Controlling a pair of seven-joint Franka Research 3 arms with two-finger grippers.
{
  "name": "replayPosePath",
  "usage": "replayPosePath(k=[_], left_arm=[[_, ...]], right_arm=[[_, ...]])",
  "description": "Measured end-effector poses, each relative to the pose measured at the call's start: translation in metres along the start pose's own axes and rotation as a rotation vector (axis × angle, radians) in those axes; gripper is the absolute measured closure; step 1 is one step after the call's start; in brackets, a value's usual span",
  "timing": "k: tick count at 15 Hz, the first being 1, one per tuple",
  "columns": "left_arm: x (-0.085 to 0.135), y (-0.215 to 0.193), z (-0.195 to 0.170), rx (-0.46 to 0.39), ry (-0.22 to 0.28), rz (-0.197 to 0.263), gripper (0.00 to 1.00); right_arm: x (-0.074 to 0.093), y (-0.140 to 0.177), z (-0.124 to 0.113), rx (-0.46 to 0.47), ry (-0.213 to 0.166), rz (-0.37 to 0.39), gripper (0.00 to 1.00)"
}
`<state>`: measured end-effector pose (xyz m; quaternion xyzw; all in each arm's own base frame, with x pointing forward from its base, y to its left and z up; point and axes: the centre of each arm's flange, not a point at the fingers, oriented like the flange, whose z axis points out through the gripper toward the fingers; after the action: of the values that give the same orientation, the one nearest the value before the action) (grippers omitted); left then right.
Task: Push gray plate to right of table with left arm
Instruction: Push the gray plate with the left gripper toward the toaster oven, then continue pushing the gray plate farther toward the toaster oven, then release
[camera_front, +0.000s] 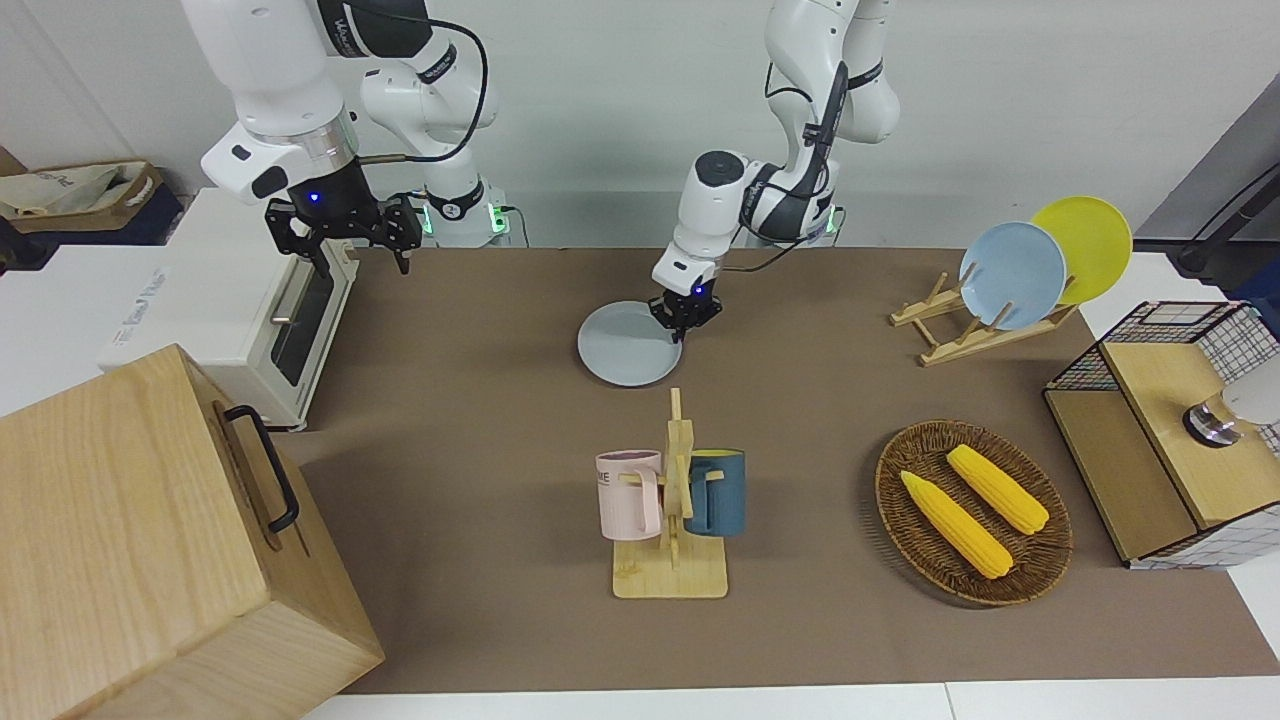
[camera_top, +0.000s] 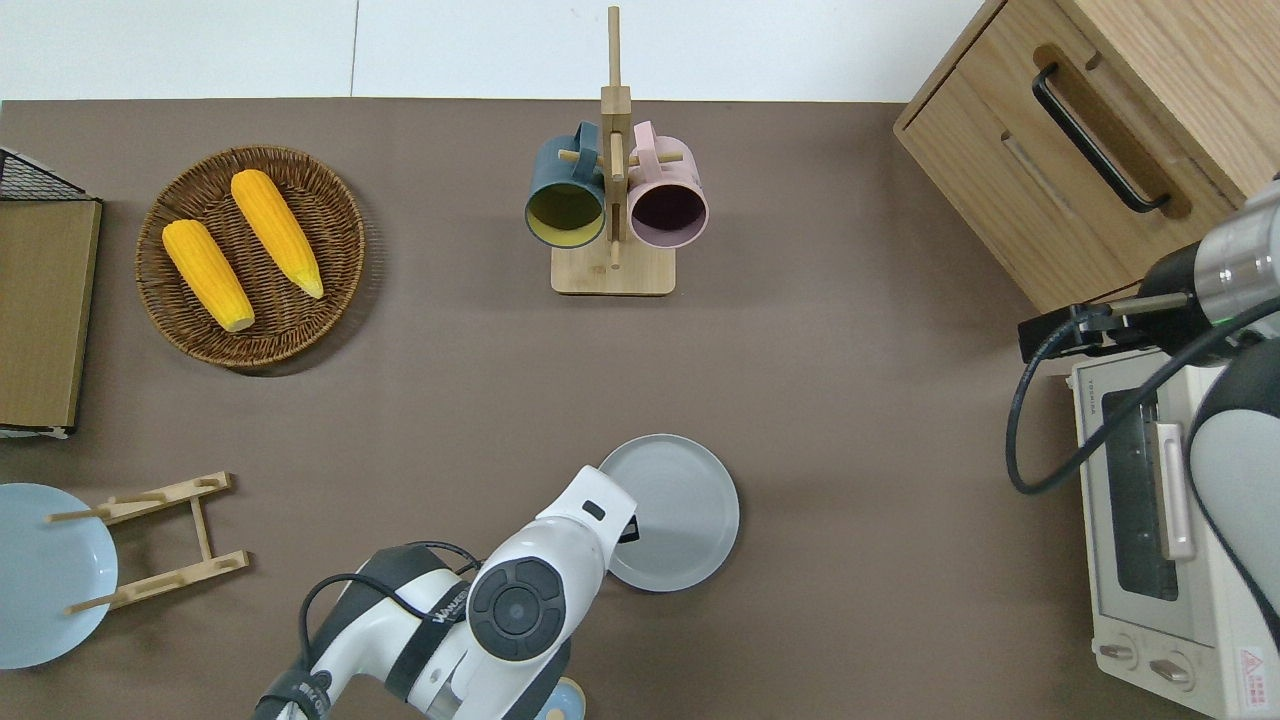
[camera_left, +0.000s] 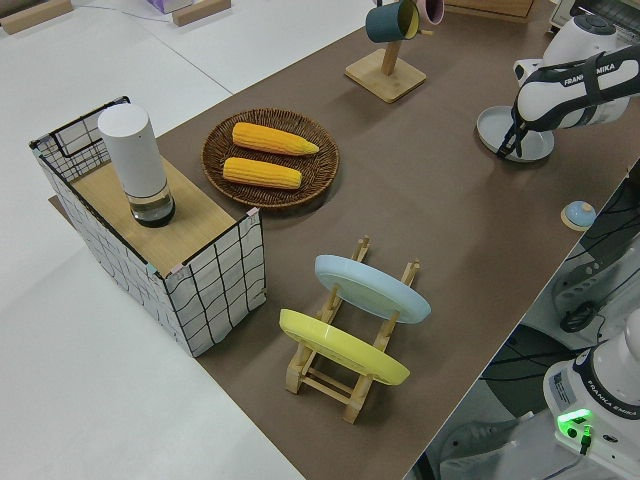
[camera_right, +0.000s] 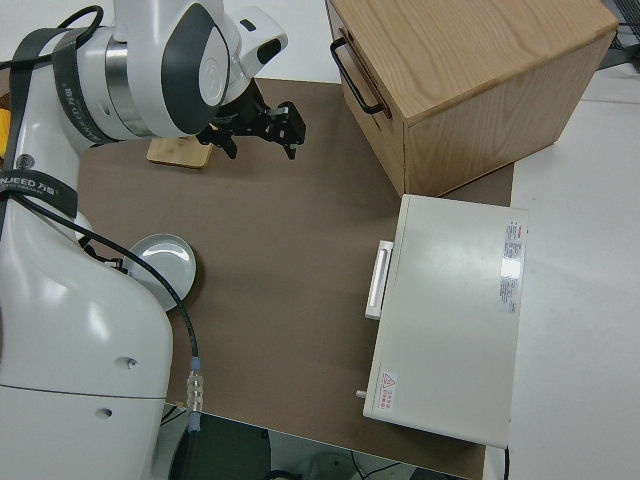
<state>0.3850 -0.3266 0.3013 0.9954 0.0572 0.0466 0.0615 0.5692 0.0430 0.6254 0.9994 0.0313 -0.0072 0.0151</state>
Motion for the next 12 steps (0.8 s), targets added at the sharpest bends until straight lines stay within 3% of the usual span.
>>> replayPosePath(k=[12], left_arm=[[-0.034,0.123,0.012,-0.025,0.016,-0.040,0.99]], right_arm=[[0.000,0.000,0.000,0.000,0.000,0.000,0.01]])
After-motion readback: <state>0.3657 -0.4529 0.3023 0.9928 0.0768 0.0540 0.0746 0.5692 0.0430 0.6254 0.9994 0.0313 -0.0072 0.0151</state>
